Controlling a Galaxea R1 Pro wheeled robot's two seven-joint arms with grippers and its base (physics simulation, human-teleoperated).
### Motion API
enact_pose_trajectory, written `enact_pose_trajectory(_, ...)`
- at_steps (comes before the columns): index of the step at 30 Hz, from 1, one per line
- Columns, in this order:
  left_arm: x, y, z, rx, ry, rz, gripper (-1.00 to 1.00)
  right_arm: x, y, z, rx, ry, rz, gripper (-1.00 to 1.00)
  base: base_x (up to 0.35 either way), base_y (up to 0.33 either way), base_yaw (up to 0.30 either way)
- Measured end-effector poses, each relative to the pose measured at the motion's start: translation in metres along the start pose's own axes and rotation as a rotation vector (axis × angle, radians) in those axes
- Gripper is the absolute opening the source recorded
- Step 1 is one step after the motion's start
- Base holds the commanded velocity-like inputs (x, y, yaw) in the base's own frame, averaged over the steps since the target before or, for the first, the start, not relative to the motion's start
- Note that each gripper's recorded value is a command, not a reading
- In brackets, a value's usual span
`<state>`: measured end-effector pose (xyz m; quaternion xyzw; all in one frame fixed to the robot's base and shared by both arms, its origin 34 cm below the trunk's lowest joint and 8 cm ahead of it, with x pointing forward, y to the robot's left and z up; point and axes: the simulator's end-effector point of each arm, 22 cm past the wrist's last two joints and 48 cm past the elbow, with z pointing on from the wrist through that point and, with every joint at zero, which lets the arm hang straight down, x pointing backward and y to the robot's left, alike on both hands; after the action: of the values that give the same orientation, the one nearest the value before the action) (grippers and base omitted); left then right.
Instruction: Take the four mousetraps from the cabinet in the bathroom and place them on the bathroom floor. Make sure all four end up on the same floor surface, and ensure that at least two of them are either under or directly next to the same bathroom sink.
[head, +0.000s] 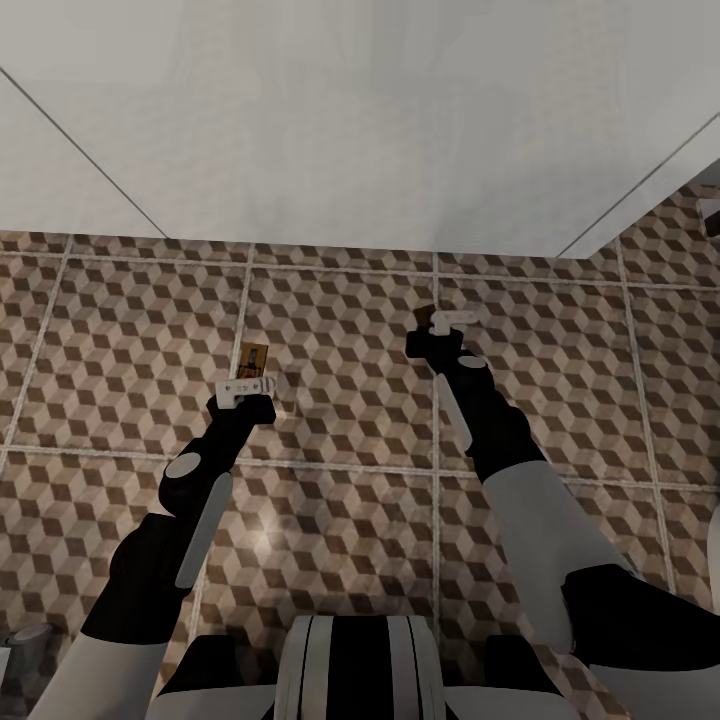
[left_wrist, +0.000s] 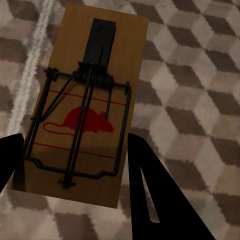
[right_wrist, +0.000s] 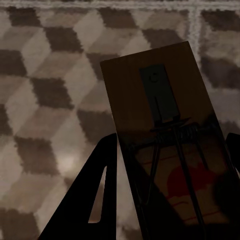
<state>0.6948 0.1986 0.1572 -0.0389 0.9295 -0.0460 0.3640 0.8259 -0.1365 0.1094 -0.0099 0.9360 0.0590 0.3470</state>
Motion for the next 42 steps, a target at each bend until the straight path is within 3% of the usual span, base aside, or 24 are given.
enact_pose_trajectory(42, -0.0008, 0.0008, -0.0001, -0.003, -0.002, -0.004, -1.0, 0.0, -0.0006, 0.0, 0.001, 0.0, -0.001, -1.0, 0.0, 0.0, 0.0)
